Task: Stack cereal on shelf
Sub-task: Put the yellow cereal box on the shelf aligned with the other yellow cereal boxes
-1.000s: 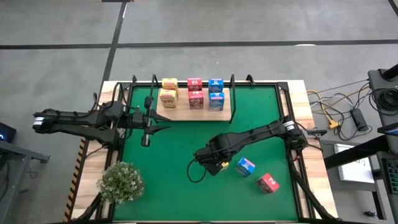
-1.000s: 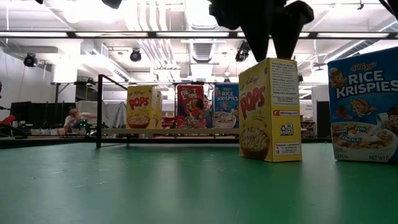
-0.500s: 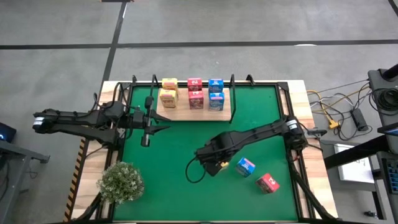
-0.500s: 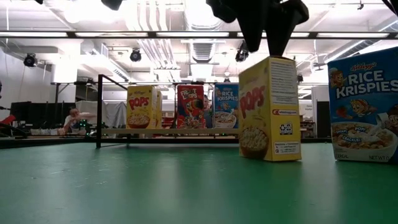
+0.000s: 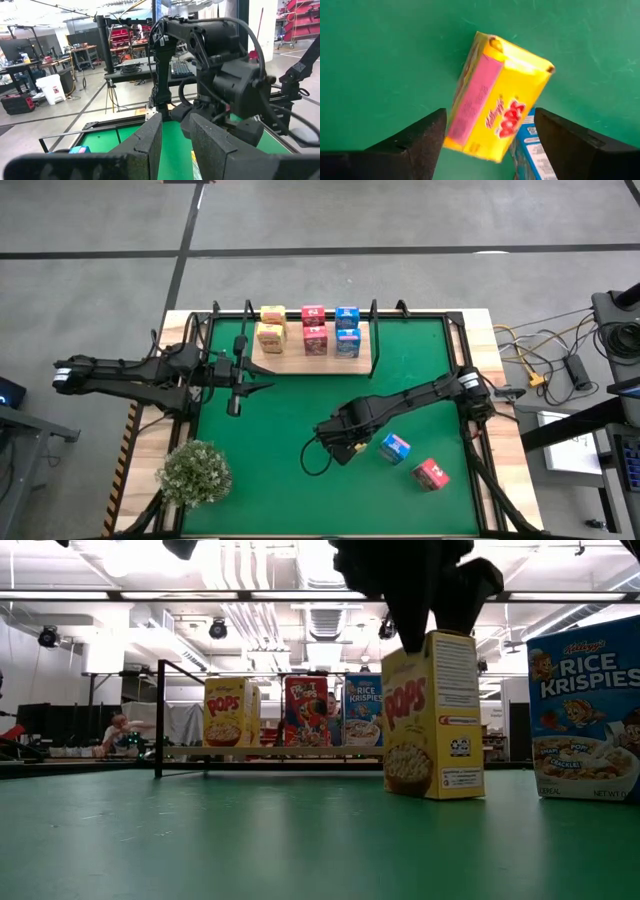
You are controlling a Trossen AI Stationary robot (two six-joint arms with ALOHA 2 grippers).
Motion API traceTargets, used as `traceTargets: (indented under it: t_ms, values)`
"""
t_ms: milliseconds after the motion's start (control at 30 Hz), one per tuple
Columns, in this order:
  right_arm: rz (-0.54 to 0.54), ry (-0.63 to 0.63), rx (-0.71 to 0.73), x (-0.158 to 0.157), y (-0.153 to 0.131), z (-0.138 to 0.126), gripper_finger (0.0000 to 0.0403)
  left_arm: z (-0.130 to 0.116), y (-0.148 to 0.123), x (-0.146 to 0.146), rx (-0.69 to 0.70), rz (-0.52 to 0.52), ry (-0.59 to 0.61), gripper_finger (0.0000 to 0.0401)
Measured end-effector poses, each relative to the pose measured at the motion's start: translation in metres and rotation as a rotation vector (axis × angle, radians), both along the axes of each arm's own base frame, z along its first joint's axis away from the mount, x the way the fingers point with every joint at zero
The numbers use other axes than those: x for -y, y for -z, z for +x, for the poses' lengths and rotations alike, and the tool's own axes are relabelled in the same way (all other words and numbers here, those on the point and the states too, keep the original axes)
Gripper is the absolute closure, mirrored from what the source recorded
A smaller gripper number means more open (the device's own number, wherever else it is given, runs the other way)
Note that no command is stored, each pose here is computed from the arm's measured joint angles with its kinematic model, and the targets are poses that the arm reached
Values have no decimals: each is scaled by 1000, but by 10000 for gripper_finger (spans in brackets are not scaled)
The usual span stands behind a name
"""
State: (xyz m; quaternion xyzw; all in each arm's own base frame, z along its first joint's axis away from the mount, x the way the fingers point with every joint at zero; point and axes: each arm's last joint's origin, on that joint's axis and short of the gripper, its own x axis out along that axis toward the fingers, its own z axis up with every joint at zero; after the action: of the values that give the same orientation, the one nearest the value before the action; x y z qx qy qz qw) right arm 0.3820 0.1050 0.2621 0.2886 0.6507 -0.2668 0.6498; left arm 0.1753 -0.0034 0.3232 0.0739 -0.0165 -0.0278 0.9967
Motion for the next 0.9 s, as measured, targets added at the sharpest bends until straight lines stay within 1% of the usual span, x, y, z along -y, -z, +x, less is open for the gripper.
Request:
traceTargets:
  t_ms: [100, 267, 367, 533, 733, 900]
  values:
    - [-2, -11, -8, 0, 2, -1, 134, 0, 0, 0, 0, 0, 0, 317]
    - [4, -12, 16, 0, -3, 1, 173, 0, 0, 0, 0, 0, 0, 317]
    - [6, -16, 29, 0, -5, 1, 188, 0, 0, 0, 0, 0, 0, 317]
    - [10, -23, 54, -1, -4, 4, 204, 0, 0, 0, 0, 0, 0, 317]
    - [-12, -38, 67, 0, -3, 5, 217, 0, 0, 0, 0, 0, 0, 317]
    - [-20, -70, 86, 0, -7, 6, 226, 0, 0, 0, 0, 0, 0, 317]
